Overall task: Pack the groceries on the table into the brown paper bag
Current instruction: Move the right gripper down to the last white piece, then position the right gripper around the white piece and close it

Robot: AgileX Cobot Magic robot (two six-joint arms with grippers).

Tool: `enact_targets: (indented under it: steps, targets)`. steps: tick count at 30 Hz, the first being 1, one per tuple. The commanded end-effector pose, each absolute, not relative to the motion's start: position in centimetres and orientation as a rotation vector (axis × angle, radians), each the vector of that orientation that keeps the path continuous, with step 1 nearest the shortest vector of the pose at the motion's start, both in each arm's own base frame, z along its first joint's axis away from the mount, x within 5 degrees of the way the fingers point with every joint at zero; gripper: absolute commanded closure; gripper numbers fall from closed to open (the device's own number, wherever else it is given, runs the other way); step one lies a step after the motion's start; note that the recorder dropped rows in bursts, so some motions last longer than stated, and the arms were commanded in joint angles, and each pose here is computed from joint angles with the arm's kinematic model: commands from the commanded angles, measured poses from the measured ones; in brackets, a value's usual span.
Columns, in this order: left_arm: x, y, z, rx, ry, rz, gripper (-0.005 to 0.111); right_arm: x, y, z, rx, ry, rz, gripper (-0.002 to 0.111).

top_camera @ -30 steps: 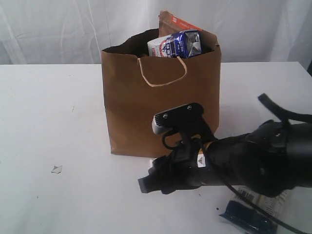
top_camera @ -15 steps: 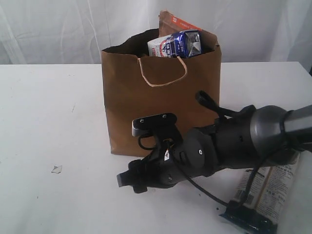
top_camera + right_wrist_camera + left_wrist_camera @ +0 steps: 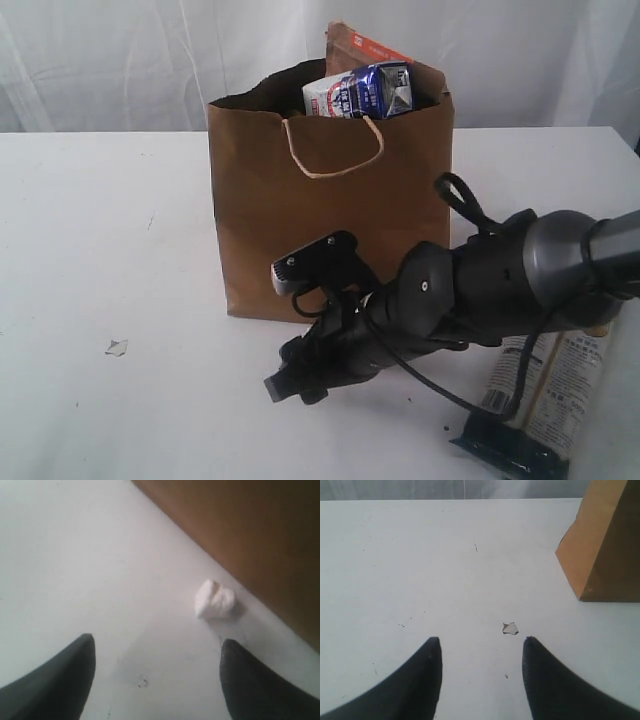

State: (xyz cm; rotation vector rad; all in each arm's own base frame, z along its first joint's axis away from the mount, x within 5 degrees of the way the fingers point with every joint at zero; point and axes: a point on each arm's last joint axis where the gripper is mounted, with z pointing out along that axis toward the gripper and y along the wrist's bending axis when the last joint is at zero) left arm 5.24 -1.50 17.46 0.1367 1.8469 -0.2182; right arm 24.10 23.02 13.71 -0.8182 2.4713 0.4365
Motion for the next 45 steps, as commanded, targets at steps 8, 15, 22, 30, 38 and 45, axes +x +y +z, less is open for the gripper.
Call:
enact_targets:
  steps: [8,15,22,30,38,45]
  targets:
    - [5.2,-1.5,17.4,0.133,1.85,-0.221,0.054,23.3,21.1,14.3,-0.572,2.628,0.386,0.042]
    - [5.2,-1.5,17.4,0.133,1.85,-0.221,0.054,23.2,20.3,16.1,-0.594,2.614,0.384,0.042]
    - [5.2,-1.5,17.4,0.133,1.85,-0.221,0.054,23.0,20.0,17.7,-0.565,2.57,0.4,0.043]
    - [5.2,-1.5,17.4,0.133,1.85,-0.221,0.054,22.3,19.0,19.9,-0.466,2.495,0.424,0.05]
    - [5.2,-1.5,17.4,0.133,1.85,-0.221,0.054,20.4,18.4,21.0,-0.525,2.421,0.586,0.045]
    - [5.2,-1.5,17.4,0.133,1.85,-0.221,0.054,20.3,18.3,20.6,-0.587,2.35,0.58,0.044]
